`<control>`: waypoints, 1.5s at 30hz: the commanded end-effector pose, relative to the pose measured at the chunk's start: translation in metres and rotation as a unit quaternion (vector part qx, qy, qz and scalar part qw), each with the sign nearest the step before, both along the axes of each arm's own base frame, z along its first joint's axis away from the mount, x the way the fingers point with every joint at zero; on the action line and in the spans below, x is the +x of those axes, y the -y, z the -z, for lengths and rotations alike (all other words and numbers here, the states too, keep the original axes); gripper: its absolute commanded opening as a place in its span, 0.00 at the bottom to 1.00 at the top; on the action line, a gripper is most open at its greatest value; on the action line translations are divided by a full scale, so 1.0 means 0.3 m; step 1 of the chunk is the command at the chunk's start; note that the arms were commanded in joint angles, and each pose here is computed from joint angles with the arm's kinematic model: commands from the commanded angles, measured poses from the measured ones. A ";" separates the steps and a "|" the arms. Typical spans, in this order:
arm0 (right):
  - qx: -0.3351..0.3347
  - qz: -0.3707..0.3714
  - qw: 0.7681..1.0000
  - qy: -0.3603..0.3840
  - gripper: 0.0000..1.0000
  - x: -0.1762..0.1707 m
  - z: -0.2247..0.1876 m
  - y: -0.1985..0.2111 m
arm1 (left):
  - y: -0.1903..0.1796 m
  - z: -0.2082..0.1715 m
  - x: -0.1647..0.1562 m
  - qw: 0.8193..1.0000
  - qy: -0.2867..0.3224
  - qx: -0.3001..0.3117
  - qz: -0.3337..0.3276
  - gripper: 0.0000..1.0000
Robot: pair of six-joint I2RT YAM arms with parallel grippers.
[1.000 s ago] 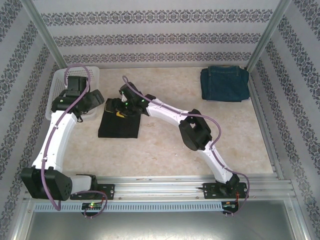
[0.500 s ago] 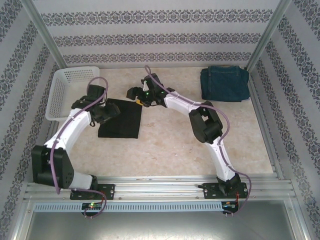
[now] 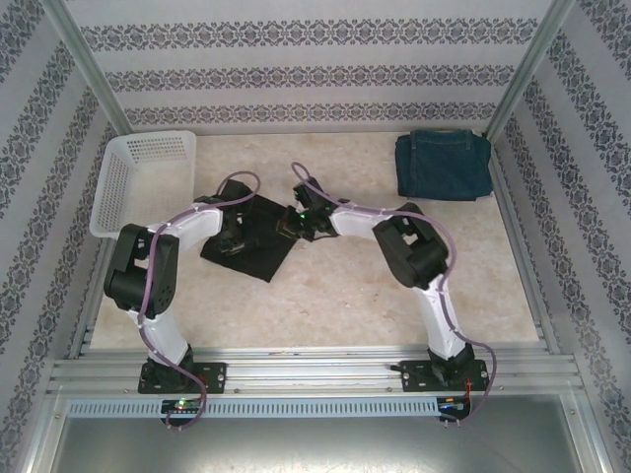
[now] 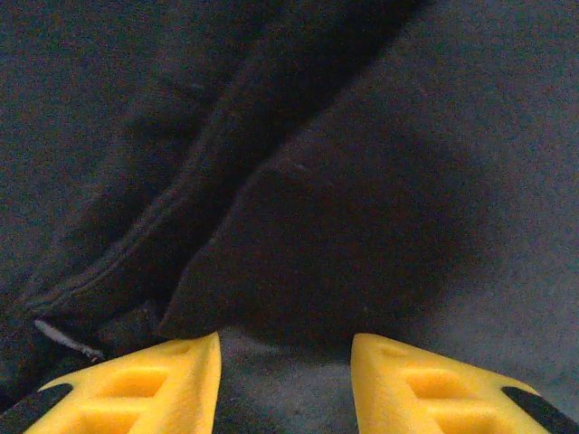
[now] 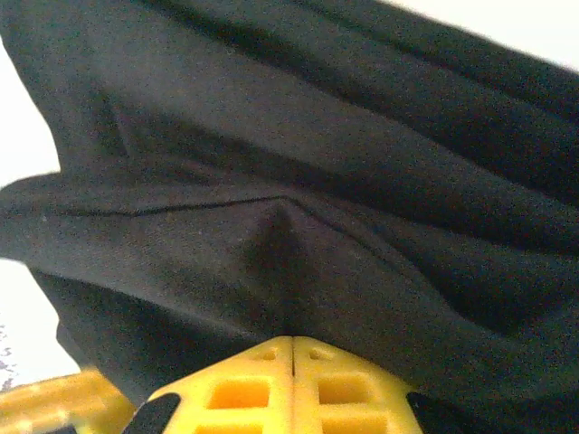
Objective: Fold and stack the skirts
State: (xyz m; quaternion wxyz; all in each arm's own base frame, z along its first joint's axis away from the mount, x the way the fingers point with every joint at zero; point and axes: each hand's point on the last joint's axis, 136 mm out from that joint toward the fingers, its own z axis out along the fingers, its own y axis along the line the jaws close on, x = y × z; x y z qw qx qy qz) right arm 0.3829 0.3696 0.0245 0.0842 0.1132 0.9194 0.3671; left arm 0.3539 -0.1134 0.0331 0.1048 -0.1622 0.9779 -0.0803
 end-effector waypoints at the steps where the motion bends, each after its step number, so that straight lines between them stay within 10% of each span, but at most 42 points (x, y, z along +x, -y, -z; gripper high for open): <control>1: 0.018 0.078 0.997 -0.022 0.04 -0.130 0.008 0.079 | 0.101 -0.040 0.027 0.996 0.029 -0.001 0.084 0.44; 7: -0.001 0.135 0.985 0.110 0.47 -0.181 -0.202 0.241 | 0.141 -0.200 0.028 0.989 0.074 -0.029 0.126 0.55; 18: -0.123 -0.229 0.941 0.218 0.60 -0.098 -0.203 0.289 | 0.121 -0.182 -0.070 0.986 0.083 -0.123 0.080 0.66; 32: -0.031 -0.328 0.929 0.170 0.58 -0.023 -0.104 0.111 | 0.113 -0.050 -0.051 0.987 0.053 -0.145 0.038 0.50; 40: -0.018 -0.335 0.927 0.167 0.55 -0.032 -0.070 0.065 | 0.066 -0.007 -0.065 0.993 0.037 -0.106 0.018 0.59; 45: -0.006 -0.326 0.930 0.168 0.30 -0.031 -0.078 0.052 | 0.081 0.002 -0.067 0.992 0.036 -0.121 0.017 0.35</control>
